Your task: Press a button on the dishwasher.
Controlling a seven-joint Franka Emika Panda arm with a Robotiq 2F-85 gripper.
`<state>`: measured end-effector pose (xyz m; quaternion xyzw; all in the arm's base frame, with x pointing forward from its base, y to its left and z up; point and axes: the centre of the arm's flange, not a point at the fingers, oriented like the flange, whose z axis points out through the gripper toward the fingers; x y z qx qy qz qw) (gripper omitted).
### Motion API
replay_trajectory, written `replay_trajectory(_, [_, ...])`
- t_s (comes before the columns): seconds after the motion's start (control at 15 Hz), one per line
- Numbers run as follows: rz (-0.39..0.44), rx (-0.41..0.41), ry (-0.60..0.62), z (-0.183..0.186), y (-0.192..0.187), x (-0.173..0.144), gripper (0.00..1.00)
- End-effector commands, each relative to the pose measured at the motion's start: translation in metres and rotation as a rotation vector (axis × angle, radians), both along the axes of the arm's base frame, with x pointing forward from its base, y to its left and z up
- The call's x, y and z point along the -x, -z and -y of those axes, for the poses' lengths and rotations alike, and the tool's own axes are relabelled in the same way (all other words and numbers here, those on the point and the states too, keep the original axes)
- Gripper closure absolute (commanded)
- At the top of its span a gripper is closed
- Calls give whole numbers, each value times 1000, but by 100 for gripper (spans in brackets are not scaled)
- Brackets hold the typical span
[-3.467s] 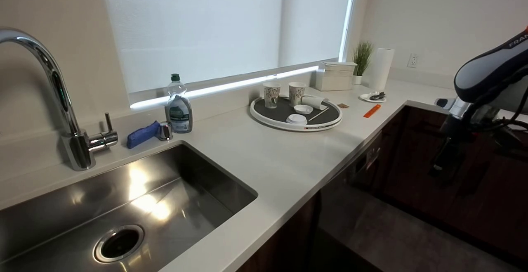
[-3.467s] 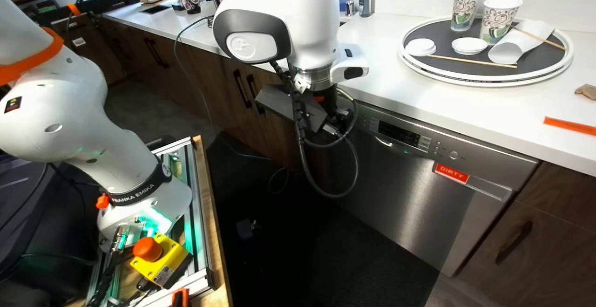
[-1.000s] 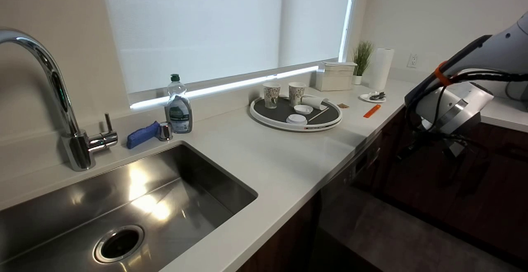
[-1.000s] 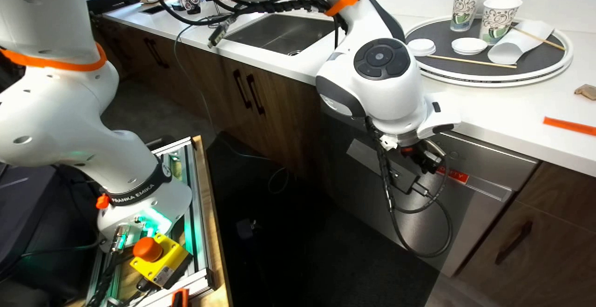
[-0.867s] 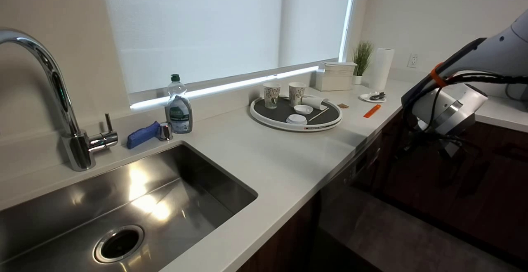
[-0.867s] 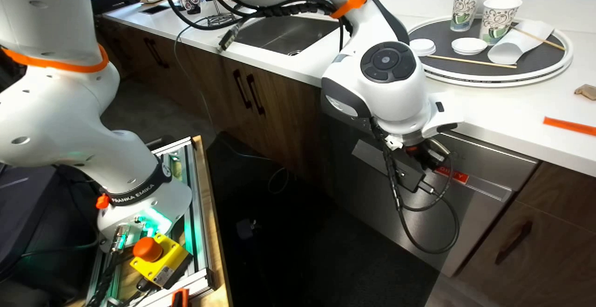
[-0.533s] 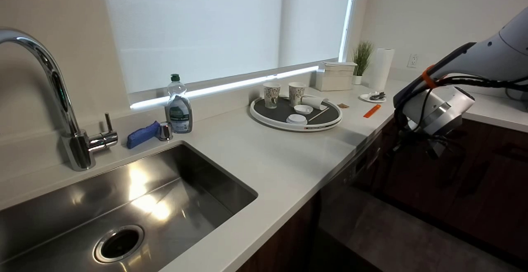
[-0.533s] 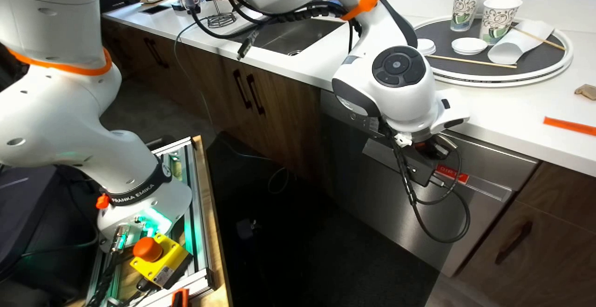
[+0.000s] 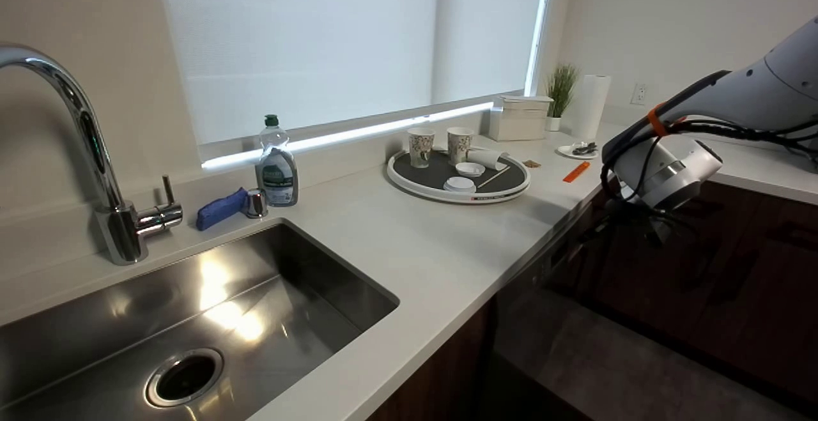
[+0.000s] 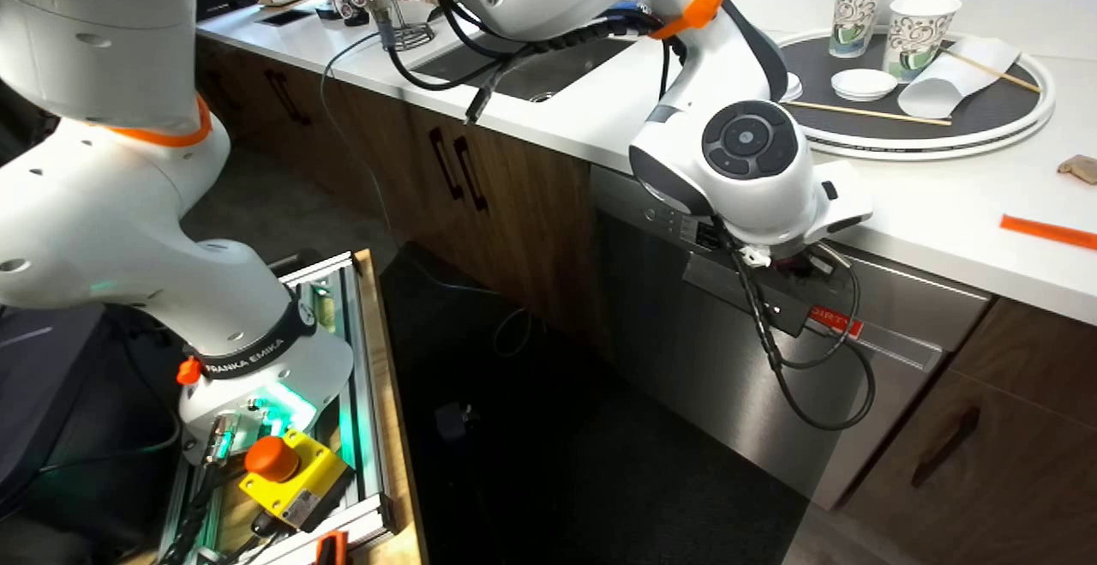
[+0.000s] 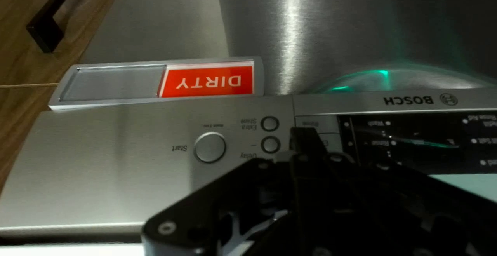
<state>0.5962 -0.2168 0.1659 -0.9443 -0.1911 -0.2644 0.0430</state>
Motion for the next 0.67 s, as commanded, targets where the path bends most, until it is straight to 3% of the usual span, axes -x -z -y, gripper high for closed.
replay_trajectory(0.0, [29, -56, -28, 2, 13, -5, 100])
replay_trajectory(0.6, [86, -132, -3, 3, 20, -10, 100])
